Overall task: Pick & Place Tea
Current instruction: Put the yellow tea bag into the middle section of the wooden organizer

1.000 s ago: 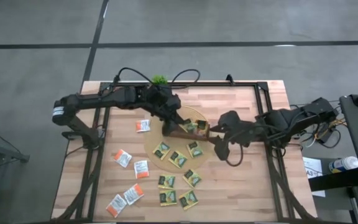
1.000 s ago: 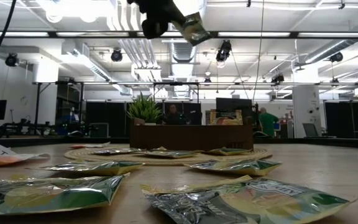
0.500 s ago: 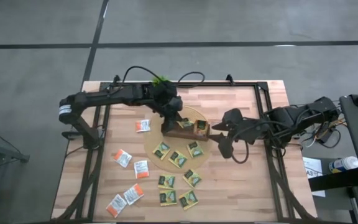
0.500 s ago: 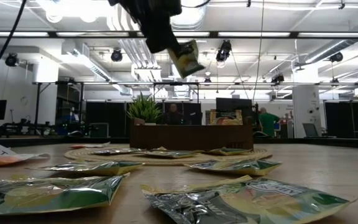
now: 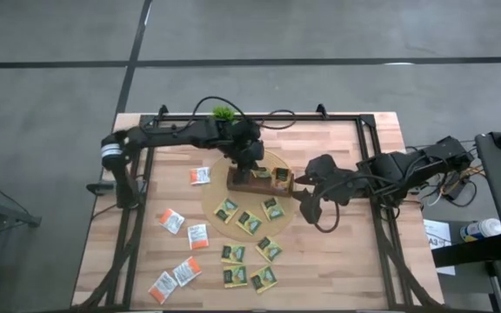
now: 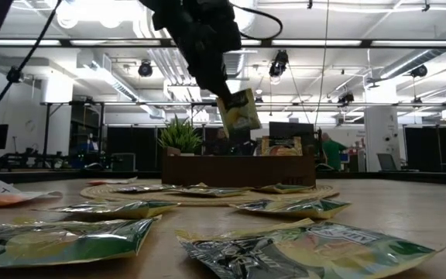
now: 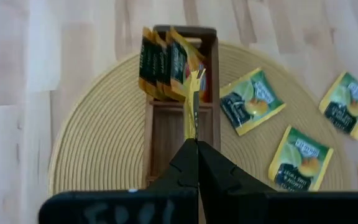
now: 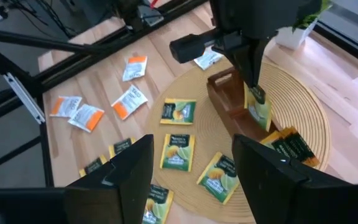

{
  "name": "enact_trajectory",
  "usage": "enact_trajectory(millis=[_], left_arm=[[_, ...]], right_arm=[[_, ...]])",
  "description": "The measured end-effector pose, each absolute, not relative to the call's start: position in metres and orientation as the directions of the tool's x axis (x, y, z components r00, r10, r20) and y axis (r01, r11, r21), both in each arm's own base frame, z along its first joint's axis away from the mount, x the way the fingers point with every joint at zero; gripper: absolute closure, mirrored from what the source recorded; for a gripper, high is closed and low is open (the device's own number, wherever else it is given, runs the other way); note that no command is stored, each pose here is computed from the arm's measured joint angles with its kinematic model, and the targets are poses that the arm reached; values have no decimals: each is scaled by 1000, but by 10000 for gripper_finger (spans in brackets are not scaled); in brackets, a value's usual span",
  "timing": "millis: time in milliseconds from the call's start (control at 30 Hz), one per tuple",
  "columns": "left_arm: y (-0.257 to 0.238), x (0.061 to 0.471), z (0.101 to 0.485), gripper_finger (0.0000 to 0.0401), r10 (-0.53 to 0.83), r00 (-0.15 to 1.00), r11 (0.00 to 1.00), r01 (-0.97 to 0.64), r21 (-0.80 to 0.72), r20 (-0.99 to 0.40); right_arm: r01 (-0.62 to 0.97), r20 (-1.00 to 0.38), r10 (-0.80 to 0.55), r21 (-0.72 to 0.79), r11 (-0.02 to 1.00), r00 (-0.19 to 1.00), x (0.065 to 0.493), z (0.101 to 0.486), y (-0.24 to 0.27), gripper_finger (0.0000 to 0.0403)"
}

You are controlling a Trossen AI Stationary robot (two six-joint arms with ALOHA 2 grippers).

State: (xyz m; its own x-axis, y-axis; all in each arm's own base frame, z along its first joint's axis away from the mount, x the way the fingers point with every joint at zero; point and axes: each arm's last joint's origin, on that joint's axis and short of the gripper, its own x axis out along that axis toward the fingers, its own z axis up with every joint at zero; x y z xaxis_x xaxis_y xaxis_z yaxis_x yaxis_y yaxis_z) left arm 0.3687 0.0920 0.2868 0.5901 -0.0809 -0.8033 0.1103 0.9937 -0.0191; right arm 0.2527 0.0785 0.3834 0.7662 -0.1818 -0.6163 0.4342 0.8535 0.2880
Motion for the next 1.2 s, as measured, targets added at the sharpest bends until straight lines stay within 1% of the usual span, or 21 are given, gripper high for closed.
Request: enact_trajectory(millis=[233, 433, 567, 933, 1200], left_arm=[[98, 385, 269, 401, -80, 532, 990, 144, -3, -843], [102, 391, 257, 401, -81, 480, 987, 161, -3, -873], [105, 394, 250, 401, -57, 450, 987, 159, 17, -891], [106, 396, 247, 401, -56, 450, 987, 159, 18, -891], [109, 396, 247, 401, -31, 455, 988, 149, 41, -890]], right_arm=[[440, -629, -186, 277, 854, 755, 257, 379, 80, 188], [444, -633, -187, 275, 853, 751, 257, 378, 80, 188], [446, -636, -188, 273, 853, 748, 257, 378, 80, 188], [446, -638, -189, 270, 853, 747, 257, 378, 80, 188], [446, -637, -189, 271, 853, 747, 257, 378, 80, 188]])
